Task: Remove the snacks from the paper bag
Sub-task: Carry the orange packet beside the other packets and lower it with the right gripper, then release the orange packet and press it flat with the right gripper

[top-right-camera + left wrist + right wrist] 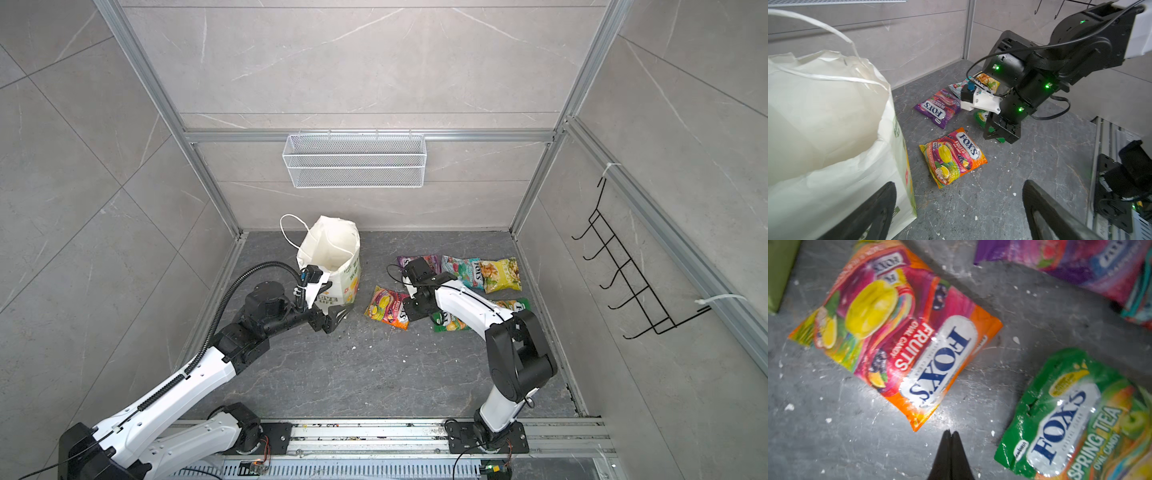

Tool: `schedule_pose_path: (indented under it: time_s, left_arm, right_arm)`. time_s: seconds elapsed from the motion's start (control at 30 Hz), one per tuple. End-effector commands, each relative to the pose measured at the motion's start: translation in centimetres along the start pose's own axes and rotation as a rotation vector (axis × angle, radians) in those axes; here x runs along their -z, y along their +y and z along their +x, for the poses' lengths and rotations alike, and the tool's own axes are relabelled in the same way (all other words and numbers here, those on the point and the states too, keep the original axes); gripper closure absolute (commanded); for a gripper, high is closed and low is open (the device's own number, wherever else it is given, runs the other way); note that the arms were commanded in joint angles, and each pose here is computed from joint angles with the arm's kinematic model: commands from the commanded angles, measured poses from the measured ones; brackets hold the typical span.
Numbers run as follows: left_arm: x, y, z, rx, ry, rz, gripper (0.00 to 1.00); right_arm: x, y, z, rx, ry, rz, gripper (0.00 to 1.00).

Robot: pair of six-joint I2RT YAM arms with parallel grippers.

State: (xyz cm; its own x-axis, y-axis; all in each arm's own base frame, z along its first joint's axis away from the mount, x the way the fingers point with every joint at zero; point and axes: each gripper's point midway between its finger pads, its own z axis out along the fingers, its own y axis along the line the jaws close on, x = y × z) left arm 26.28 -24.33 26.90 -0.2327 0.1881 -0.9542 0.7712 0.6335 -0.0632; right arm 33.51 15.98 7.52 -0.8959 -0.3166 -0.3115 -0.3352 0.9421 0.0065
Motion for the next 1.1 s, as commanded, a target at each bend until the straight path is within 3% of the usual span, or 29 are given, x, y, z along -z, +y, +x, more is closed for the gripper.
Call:
schedule_pose_path:
  time_s: [0.0, 0.13, 0.23, 0.27, 0.3, 0.43, 0.73, 1.07]
  left_arm:
    - [0.6, 1.0, -1.8, -0.044, -0.066, -0.072, 0.04]
    - [0.9, 2.0, -1.7, -0.043, -0.072, -0.135, 0.04]
    - [1.3, 3.2, -1.9, -0.032, -0.096, -0.203, 0.04]
    - [1.4, 3.5, -2.0, -0.028, -0.104, -0.227, 0.04]
    - [1.5, 3.8, -2.0, -0.023, -0.108, -0.243, 0.04]
    - [1.8, 4.1, -2.2, -0.021, -0.117, -0.263, 0.04]
    - [2.1, 4.3, -2.1, -0.019, -0.106, -0.277, 0.04]
    - [1.8, 4.5, -1.8, -0.009, -0.099, -0.287, 0.04]
  right_arm:
    - [-0.2, -1.5, 0.8, -0.046, 0.053, 0.075, 0.94]
    - [0.9, 2.7, -1.4, -0.105, -0.025, -0.129, 0.69]
    - [0.1, 5.1, -2.5, -0.198, -0.032, -0.167, 0.6]
    - [-0.3, 6.2, -2.9, -0.201, -0.036, -0.169, 0.57]
    - [-0.7, 6.7, -3.2, -0.206, -0.043, -0.126, 0.47]
    - [-2.2, 8.5, -3.8, -0.252, -0.053, 0.002, 0.41]
    - [-4.0, 7.8, -5.0, -0.33, -0.174, 0.124, 0.38]
    - [-4.7, 5.0, -1.6, -0.33, -0.129, 0.252, 0.43]
